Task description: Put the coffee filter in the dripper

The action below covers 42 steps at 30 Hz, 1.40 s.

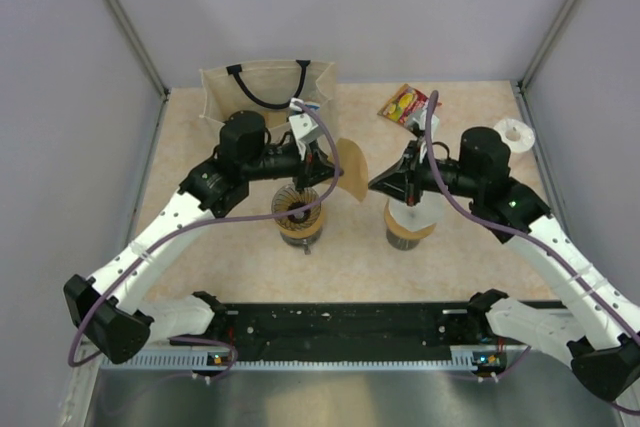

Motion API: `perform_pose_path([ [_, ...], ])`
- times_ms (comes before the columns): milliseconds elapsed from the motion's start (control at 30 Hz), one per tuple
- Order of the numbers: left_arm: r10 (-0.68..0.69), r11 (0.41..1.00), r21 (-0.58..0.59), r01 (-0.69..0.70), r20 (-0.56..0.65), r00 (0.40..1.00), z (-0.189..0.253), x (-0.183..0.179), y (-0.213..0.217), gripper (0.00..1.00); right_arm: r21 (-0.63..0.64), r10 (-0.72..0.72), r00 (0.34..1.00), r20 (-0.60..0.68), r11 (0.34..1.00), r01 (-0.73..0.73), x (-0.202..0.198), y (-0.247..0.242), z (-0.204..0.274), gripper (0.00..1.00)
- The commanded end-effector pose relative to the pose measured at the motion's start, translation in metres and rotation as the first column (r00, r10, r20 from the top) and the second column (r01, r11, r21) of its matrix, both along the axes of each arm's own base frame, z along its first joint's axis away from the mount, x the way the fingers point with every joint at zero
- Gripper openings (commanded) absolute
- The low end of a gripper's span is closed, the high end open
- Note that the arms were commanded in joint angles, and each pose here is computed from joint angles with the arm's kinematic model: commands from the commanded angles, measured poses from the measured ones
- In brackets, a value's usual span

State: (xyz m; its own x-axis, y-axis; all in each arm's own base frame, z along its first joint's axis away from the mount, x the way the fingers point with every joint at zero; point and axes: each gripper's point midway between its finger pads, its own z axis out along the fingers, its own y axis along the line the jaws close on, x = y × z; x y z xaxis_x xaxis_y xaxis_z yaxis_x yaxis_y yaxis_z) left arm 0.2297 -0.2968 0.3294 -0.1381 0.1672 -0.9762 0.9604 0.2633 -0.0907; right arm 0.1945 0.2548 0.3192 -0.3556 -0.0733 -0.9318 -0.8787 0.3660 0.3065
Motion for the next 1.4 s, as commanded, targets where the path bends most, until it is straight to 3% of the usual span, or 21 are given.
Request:
perform_pose_path([
  [0, 0.067, 0.997, -0.043, -0.067, -0.010, 0.998, 0.010, 0.014, -0.004, 0.00, 0.060, -0.094, 0.995, 0.015, 0.994, 0.093, 0.021, 0.004, 0.020, 0.00],
  [133, 0.125, 0.990, -0.062, -0.129, -0.061, 0.990, 0.013, 0.021, -0.004, 0.00, 0.059, -0.151, 0.989, -0.002, 0.987, 0.151, 0.035, 0.005, 0.016, 0.00],
  [233, 0.151, 0.985, -0.076, -0.158, -0.092, 0.984, 0.016, 0.024, -0.003, 0.00, 0.020, -0.289, 0.957, -0.024, 0.957, 0.289, 0.058, -0.005, 0.008, 0.00],
  [733, 0.124, 0.985, -0.095, -0.146, -0.207, 0.970, 0.008, 0.026, -0.017, 0.00, 0.107, -0.156, 0.988, 0.006, 0.982, 0.154, 0.050, 0.028, 0.023, 0.00],
  [1100, 0.396, 0.914, 0.019, -0.404, -0.250, 0.884, -0.016, 0.070, 0.001, 0.00, 0.089, -0.119, 0.993, 0.012, 0.989, 0.117, 0.035, 0.037, 0.026, 0.00],
  [1200, 0.384, 0.920, 0.025, -0.391, -0.251, 0.889, -0.018, 0.068, -0.001, 0.00, 0.070, -0.157, 0.988, 0.011, 0.985, 0.156, 0.039, 0.032, 0.022, 0.00],
  [1367, 0.247, 0.966, -0.019, -0.258, -0.233, 0.941, -0.014, 0.047, -0.011, 0.00, 0.047, -0.219, 0.976, 0.021, 0.975, 0.217, 0.050, 0.027, 0.019, 0.00],
])
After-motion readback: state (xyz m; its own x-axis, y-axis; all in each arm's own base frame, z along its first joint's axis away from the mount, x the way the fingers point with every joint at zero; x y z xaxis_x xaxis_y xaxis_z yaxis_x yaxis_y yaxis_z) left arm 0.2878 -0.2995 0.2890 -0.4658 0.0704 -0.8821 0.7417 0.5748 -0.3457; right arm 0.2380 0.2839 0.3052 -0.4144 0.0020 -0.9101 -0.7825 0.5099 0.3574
